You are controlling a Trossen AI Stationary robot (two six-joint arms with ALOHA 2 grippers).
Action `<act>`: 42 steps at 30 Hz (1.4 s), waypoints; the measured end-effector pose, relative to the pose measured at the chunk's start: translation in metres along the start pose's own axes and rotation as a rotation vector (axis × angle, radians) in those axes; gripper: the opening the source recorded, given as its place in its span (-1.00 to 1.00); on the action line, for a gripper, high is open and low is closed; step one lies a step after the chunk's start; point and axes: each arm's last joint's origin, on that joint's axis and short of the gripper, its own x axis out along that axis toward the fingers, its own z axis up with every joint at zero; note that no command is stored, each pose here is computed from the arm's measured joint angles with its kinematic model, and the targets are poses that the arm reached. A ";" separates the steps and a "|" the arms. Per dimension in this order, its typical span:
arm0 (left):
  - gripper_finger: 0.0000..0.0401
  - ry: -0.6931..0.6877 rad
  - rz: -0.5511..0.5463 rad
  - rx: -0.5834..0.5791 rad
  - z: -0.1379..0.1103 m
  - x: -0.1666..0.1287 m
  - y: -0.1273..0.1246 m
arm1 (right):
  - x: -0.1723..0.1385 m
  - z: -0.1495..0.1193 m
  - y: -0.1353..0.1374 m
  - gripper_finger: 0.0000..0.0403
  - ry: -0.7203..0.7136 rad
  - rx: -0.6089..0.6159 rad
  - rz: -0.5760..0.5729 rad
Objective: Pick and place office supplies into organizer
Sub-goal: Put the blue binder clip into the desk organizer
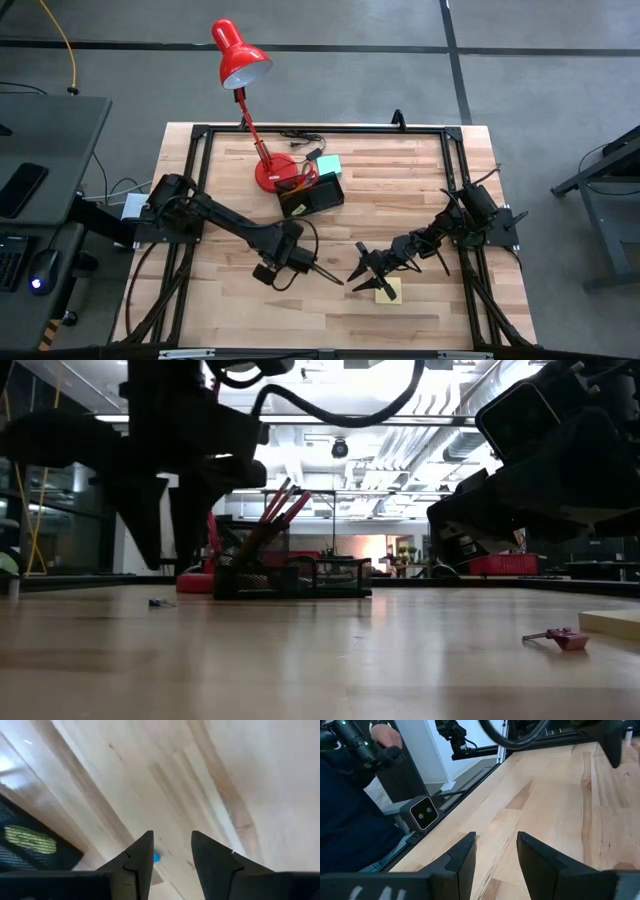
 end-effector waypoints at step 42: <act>-0.32 0.013 -0.034 -0.024 -0.036 0.041 0.024 | 0.000 -0.003 -0.002 -0.34 0.018 0.001 -0.061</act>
